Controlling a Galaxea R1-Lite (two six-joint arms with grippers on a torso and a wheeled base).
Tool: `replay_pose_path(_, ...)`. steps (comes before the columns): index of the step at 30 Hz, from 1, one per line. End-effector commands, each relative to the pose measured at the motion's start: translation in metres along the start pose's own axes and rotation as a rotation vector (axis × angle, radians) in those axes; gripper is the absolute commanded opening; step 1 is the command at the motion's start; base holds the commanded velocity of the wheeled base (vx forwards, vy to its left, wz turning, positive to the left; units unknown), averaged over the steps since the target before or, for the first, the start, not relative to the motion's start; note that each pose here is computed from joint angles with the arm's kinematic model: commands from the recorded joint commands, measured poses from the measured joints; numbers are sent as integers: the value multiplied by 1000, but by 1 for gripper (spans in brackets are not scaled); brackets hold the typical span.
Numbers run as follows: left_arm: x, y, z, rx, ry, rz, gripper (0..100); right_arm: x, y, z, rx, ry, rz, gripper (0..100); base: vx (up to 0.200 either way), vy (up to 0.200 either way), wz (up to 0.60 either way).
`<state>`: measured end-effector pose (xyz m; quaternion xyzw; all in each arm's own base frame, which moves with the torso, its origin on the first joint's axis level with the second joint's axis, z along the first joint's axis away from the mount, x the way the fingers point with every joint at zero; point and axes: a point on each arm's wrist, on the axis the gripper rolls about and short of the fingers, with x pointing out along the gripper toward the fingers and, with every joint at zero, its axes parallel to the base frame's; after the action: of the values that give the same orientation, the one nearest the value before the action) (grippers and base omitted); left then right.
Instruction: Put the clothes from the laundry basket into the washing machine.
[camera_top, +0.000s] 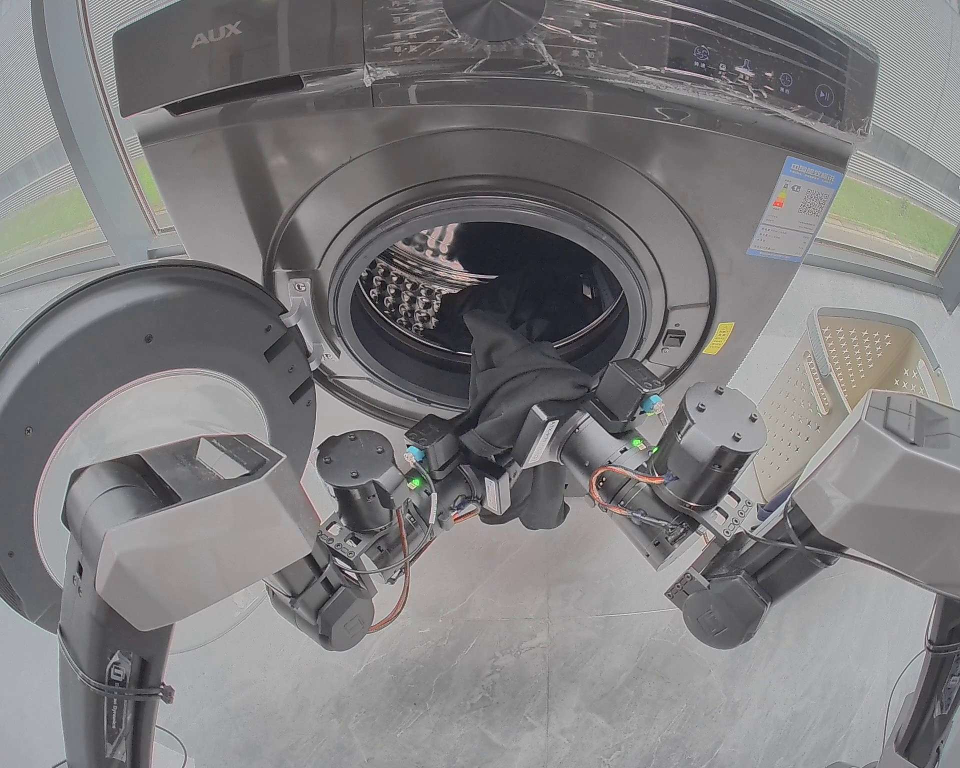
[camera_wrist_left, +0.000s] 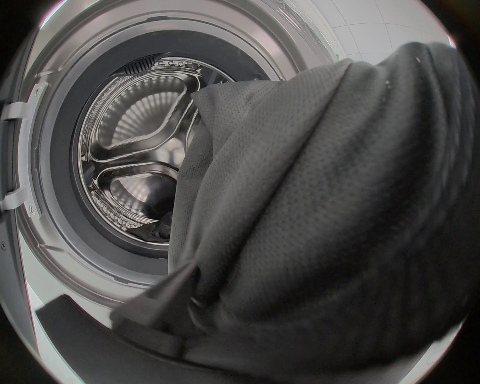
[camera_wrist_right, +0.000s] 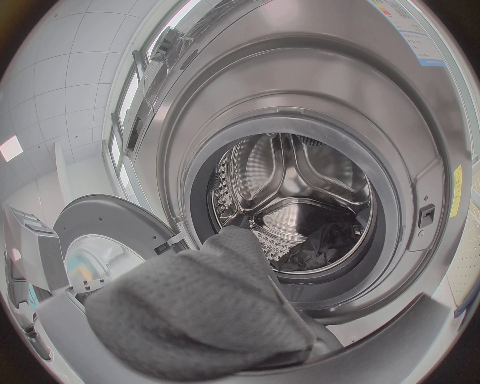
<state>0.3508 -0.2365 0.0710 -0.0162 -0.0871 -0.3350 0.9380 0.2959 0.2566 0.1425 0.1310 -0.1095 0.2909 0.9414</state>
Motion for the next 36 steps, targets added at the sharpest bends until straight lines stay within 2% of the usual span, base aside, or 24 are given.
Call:
replay_pose_path(1, 7, 2, 3, -14, -31, 17, 0, -1, 1, 0, 6, 3, 3, 0, 0, 0, 0)
replay_pose_path(5, 8, 4, 3, -34, -36, 32, 0, -5, 1, 3, 7, 7, 1, 0, 0, 0, 0)
replay_pose_path(9, 5, 9, 9, -33, -43, 45, 0, -7, -4, 11, 11, -6, -12, 0, 0, 0, 0)
replay_pose_path(12, 1, 14, 21, -30, -59, 57, 0, -8, -12, 11, 12, -3, -34, 0, 0, 0, 0)
replay_pose_path(15, -4, 14, 29, -36, -63, 58, 0, -11, -19, 6, 12, 21, -51, 0, 0, 0, 0)
replay_pose_path(18, -4, 14, 29, -36, -63, 58, 0, -11, -19, 6, 12, 21, -51, 0, 0, 0, 0)
replay_pose_path(19, -11, 13, 37, -39, -63, 58, 0, -13, -23, 1, 10, 39, -73, 0, 0, 0, 0)
replay_pose_path(29, -26, 10, 51, -40, -56, 52, 0, -12, -24, -7, 14, 54, -91, 0, 0, 0, 0)
replay_pose_path(30, -26, 10, 51, -42, -56, 52, 0, -12, -24, -7, 14, 54, -91, 100, 0, 0, 0)
replay_pose_path(36, -31, 9, 57, -41, -57, 54, 0, -17, -27, -10, 17, 75, -98, 100, 0, 0, 0)
